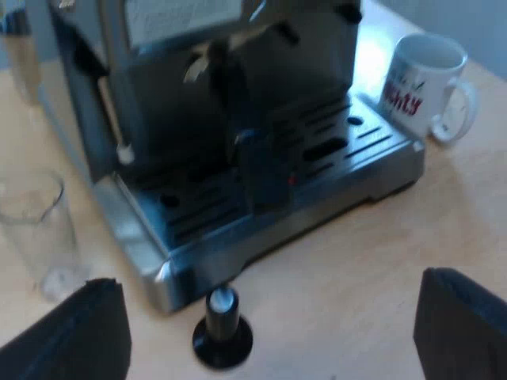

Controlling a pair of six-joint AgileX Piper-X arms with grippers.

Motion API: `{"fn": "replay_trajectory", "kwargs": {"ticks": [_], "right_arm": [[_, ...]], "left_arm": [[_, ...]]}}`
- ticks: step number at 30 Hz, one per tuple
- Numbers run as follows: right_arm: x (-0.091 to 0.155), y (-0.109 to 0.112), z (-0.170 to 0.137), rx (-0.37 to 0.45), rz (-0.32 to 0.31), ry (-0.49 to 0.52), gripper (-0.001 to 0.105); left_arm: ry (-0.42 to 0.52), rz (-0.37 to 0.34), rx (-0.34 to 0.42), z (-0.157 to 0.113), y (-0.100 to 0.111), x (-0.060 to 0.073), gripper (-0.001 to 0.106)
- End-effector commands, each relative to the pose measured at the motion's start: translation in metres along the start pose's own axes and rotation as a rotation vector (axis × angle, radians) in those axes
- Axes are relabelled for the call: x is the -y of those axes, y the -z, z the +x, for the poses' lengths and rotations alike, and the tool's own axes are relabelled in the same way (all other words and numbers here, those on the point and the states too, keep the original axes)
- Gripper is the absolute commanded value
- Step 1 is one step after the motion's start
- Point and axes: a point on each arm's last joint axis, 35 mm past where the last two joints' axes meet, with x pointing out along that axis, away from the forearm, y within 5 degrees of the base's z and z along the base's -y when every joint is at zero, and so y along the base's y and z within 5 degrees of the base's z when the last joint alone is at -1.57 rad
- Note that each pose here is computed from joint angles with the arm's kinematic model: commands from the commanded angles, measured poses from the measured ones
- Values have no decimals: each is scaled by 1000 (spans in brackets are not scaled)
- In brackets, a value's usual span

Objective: Place mug into machine

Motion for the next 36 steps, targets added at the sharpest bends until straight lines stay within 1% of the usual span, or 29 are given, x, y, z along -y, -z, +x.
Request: {"fn": "replay_trajectory", "kwargs": {"ticks": [1,5,9,12,15,24,29,36], "right_arm": [[-2,-4,1,2,-26,-35,72],[-3,-6,6,-18,-49,-69,72],[-5,-10,12,-30,-69,-99,72],[-6,-13,15,-13,-86,-100,72],[-5,-15,16,-7,-92,-74,72],[-1,-16,16,-12,-94,28,72],[-1,-17,16,-11,-94,33,72],[-1,-7,27,-41,-94,30,72]], "left_arm": [[50,18,38,3,-12,4,79],[84,34,40,11,-21,7,79],[153,54,30,23,-28,11,79],[192,44,10,32,-30,14,79],[211,51,0,37,-30,16,79],[214,55,11,38,-32,17,79],[214,55,11,38,-32,17,79],[214,55,11,38,-32,17,79]]}}
